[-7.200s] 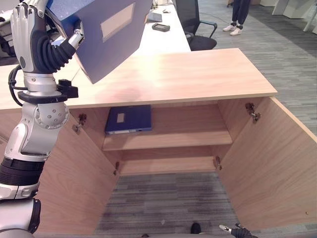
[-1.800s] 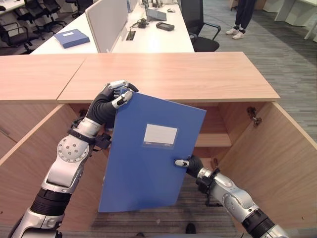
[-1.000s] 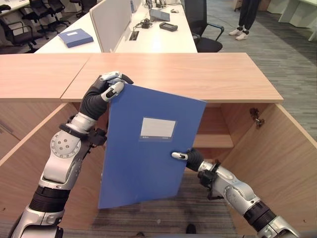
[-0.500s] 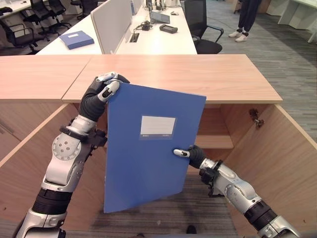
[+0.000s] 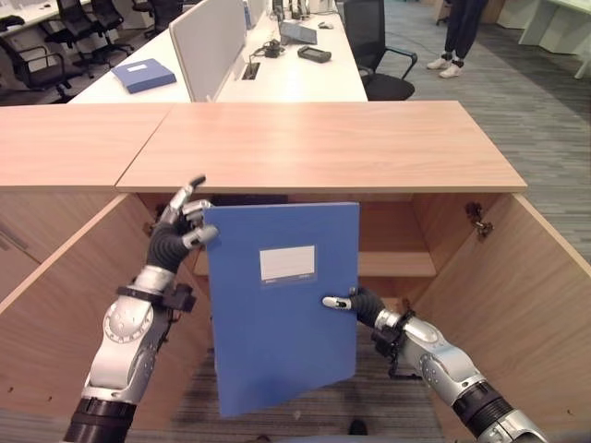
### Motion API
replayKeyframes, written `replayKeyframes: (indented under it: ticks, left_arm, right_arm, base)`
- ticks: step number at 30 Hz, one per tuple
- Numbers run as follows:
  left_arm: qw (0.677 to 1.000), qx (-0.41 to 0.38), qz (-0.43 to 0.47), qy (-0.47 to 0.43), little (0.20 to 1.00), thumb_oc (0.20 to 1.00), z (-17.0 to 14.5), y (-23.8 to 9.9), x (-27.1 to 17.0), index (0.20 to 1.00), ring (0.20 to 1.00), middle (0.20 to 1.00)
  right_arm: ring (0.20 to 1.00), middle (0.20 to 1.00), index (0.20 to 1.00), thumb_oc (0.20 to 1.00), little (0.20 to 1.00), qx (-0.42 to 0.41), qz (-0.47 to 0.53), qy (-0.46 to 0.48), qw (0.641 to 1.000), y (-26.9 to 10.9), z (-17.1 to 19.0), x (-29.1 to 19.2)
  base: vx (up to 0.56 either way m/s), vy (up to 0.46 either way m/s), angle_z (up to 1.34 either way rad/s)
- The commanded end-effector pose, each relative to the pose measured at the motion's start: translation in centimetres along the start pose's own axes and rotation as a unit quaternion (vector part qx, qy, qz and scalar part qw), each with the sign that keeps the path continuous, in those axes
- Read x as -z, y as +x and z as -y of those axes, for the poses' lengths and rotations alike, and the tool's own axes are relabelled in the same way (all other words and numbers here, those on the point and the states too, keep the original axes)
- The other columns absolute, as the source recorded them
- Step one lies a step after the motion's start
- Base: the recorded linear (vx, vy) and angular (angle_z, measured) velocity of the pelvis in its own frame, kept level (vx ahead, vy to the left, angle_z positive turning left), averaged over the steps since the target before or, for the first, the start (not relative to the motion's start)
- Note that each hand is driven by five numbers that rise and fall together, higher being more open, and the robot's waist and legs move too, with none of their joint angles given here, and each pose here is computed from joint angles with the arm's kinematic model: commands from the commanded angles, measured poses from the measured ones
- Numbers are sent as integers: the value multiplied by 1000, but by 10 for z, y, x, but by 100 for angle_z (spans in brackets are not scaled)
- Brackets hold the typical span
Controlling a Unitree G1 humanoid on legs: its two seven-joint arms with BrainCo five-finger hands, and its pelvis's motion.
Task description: Put the empty folder in the office cabinet
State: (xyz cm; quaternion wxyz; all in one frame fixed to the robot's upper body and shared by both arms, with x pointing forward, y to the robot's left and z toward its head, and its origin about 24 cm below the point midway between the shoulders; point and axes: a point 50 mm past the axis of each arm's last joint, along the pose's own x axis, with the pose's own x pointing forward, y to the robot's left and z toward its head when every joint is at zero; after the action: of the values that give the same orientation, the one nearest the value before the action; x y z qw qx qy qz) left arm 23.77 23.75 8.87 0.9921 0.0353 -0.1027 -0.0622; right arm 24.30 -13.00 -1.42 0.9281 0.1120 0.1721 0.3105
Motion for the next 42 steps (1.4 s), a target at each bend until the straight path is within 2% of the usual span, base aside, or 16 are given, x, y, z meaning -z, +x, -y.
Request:
replayKeyframes:
  ticks: [1, 7, 8, 14, 17, 21, 25, 28, 32, 35, 36, 38, 40, 42]
  left_arm:
    - [998, -20, 49, 31, 1000, 1000, -15, 12, -19, 1000, 1000, 1000]
    - [997, -53, -49, -4, 1000, 1000, -22, -16, 25, 1000, 1000, 1000]
    - [994, -54, -95, -7, 1000, 1000, -21, -27, 43, 1000, 1000, 1000]
    - [980, -56, -192, -1, 1000, 1000, -18, -50, 80, 1000, 1000, 1000]
    - [958, -51, -281, -6, 1000, 1000, -7, -73, 116, 1000, 1000, 1000]
    - [944, -50, -327, -17, 1000, 1000, 3, -86, 135, 1000, 1000, 1000]
    - [911, -34, -411, -13, 1000, 1000, 21, -113, 163, 1000, 1000, 1000]
    - [901, -23, -433, -13, 1000, 1000, 30, -120, 170, 1000, 1000, 1000]
    - [877, -16, -481, -5, 1000, 1000, 44, -138, 184, 1000, 1000, 1000]
    - [877, -22, -480, 0, 1000, 1000, 48, -132, 186, 1000, 1000, 1000]
    - [876, -34, -482, -4, 1000, 1000, 48, -131, 187, 1000, 1000, 1000]
    - [873, -37, -486, -3, 1000, 1000, 47, -131, 189, 1000, 1000, 1000]
    - [866, -34, -498, 3, 1000, 1000, 46, -137, 191, 1000, 1000, 1000]
    - [864, -34, -503, 5, 1000, 1000, 45, -140, 192, 1000, 1000, 1000]
  right_arm:
    - [200, 200, 200, 200, 200, 36, 39, -23, 998, 4, 5, -12]
    - [200, 200, 200, 200, 200, 122, -35, 11, 992, -14, 25, 33]
    - [200, 200, 200, 200, 200, 150, -45, 28, 987, -19, 30, 42]
    - [200, 200, 200, 200, 200, 199, -57, 60, 976, -26, 39, 56]
    - [200, 200, 200, 200, 200, 248, -36, 108, 962, -28, 48, 58]
    - [200, 200, 200, 200, 200, 283, -3, 141, 949, -26, 56, 51]
    - [200, 200, 200, 200, 200, 351, 79, 222, 906, -17, 73, 28]
    - [200, 200, 200, 200, 200, 371, 118, 259, 884, -12, 79, 15]
    - [200, 200, 200, 200, 200, 399, 218, 323, 830, 4, 95, -33]
    - [200, 200, 200, 200, 200, 435, 323, 360, 760, -8, 123, -90]
    - [200, 200, 200, 200, 200, 476, 362, 382, 705, -35, 146, -103]
    - [200, 200, 200, 200, 200, 511, 392, 403, 650, -64, 164, -106]
    - [200, 200, 200, 200, 200, 525, 401, 415, 625, -75, 170, -104]
    - [200, 200, 200, 200, 200, 532, 401, 416, 619, -80, 172, -102]
  base:
    - [4, 9, 4]
    - [-1, -1, 7]
    - [0, 0, 0]
    - [-5, -8, 4]
    - [-5, -14, 14]
    - [-10, -23, 14]
    - [-6, -52, 18]
    - [-5, -49, 18]
    - [-47, -83, 25]
    - [-182, -42, 52]
    - [-127, 51, 148]
    - [-25, 132, 160]
    - [132, 125, 111]
    - [138, 83, 100]
